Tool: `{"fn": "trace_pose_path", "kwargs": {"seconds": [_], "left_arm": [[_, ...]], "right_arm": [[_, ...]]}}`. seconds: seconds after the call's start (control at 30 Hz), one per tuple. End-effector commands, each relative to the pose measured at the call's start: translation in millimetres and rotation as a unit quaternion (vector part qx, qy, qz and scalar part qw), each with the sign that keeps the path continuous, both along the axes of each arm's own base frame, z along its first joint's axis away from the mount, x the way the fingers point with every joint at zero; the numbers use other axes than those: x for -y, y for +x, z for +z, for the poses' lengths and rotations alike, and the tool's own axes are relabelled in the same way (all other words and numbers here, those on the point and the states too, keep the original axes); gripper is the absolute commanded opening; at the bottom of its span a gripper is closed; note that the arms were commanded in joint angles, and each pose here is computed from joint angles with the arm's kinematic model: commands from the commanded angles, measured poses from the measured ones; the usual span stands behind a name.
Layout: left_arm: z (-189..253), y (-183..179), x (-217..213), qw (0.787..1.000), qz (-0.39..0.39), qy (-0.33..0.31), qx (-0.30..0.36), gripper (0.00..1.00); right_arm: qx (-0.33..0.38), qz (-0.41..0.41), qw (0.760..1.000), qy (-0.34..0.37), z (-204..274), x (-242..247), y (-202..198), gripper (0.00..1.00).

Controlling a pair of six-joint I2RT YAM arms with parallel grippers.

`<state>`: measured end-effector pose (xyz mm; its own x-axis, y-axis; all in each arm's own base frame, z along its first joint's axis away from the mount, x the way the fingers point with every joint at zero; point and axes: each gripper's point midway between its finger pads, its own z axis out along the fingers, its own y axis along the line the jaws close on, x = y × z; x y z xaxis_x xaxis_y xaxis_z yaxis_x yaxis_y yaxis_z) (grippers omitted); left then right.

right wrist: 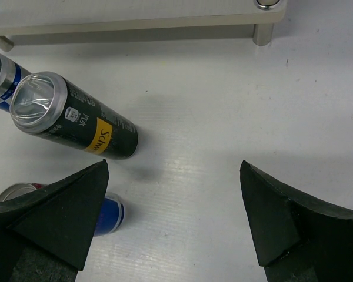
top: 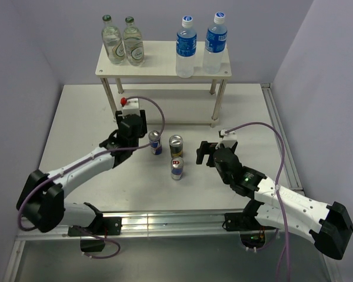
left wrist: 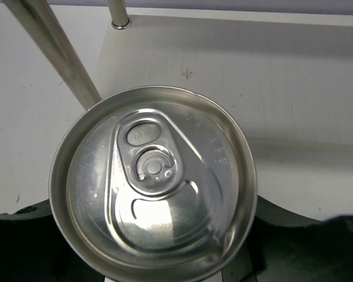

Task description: Place and organize the beverage onto the shelf

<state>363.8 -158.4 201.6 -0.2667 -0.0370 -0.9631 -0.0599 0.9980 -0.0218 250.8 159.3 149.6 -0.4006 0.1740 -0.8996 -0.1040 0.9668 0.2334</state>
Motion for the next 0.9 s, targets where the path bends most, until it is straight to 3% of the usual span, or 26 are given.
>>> {"fn": "trace_pose_path", "kwargs": {"seconds": [0.0, 0.37, 0.67, 0.87], "left_arm": [[62.6, 44.4, 10.2, 0.995, -0.018, -0.051, 0.085, 0.00], [47.6, 133.8, -7.1, 0.995, 0.009, -0.043, 0.094, 0.00], [33.4, 178.6, -10.4, 0.994, 0.025, -0.047, 0.098, 0.00], [19.4, 188.4, -15.4, 0.994, 0.042, -0.043, 0.093, 0.00]], "right_arm": [[0.016, -0.001, 1.000, 0.020, 10.1, -3.4, 1.0, 0.99], [0.013, -0.001, 1.000, 0.016, 5.2, -2.8, 0.9, 0.99], [0.012, -0.005, 1.000, 0.013, 2.4, -2.2, 1.9, 1.00], [0.010, -0.006, 1.000, 0.011, 0.8, -2.2, 2.2, 1.00]]}}
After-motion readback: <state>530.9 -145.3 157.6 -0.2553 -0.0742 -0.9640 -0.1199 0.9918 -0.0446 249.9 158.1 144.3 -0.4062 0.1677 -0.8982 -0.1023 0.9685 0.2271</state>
